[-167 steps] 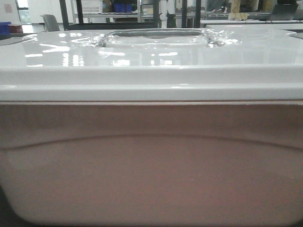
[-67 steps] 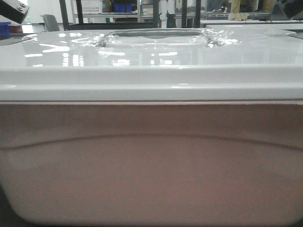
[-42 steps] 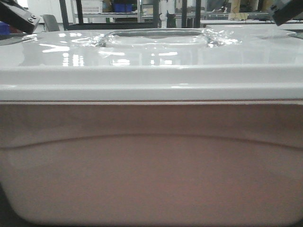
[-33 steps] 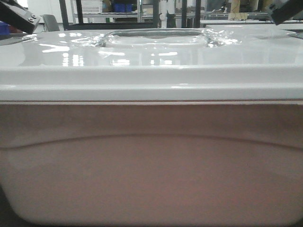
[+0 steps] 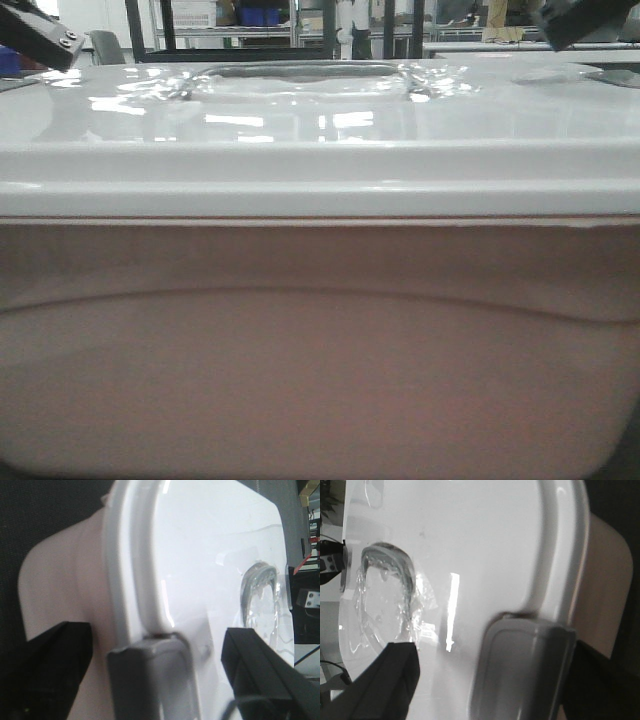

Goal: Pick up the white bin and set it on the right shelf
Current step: 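Close both grippers on the lid rims at the bin's two ends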

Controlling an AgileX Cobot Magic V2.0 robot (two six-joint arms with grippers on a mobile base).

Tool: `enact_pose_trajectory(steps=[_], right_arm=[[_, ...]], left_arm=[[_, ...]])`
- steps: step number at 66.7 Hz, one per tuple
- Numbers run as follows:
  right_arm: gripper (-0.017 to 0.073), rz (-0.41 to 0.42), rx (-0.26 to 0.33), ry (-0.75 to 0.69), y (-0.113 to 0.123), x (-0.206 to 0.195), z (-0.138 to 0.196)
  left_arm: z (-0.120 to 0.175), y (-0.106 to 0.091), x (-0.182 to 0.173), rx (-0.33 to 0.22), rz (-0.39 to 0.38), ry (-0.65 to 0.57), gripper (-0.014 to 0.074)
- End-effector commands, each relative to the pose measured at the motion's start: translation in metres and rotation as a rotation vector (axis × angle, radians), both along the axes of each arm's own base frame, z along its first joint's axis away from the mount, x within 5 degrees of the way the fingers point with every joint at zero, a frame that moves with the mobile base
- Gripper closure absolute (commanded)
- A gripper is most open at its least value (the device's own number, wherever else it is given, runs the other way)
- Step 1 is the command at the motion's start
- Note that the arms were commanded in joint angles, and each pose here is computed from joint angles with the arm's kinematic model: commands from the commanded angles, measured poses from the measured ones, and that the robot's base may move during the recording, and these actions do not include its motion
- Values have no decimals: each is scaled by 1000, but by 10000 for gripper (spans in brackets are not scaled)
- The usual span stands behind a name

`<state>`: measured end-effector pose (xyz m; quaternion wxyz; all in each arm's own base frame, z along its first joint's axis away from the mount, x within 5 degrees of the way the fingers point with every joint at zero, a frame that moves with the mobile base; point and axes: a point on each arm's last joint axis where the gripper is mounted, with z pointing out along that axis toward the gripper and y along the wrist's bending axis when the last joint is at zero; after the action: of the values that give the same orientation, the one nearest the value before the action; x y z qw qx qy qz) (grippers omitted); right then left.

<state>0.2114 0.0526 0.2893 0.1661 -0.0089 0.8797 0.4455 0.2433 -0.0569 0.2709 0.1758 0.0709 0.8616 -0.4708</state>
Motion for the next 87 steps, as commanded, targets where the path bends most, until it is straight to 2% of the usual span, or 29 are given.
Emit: enact_pose_trajectory(steps=[1,15,25,38,59,76,87], right_arm=[[-71,70,108,-29,12,-6,17],[-71,45,99,-40,11,-3,17],[-66,25,97,-13,10,-3,16],[-62,14,54,18,8,-4,12],[-62,6,62,31,4,-4,13],[-62,9,75,45,-1,-7,14],[-62,31,80,51,1,-9,14]], left_arm=[[20,-8,-8,-108,-83,-18,164],[18,-7,-9,-92,-90,-16,165],[16,-6,-10,-61,-104,-11,165],[16,-6,-10,-59,-105,-11,181],[22,-7,-15,-54,-99,-26,227],[31,-4,-31,39,-112,-47,227],[33,-5,-31,20,-105,-53,227]])
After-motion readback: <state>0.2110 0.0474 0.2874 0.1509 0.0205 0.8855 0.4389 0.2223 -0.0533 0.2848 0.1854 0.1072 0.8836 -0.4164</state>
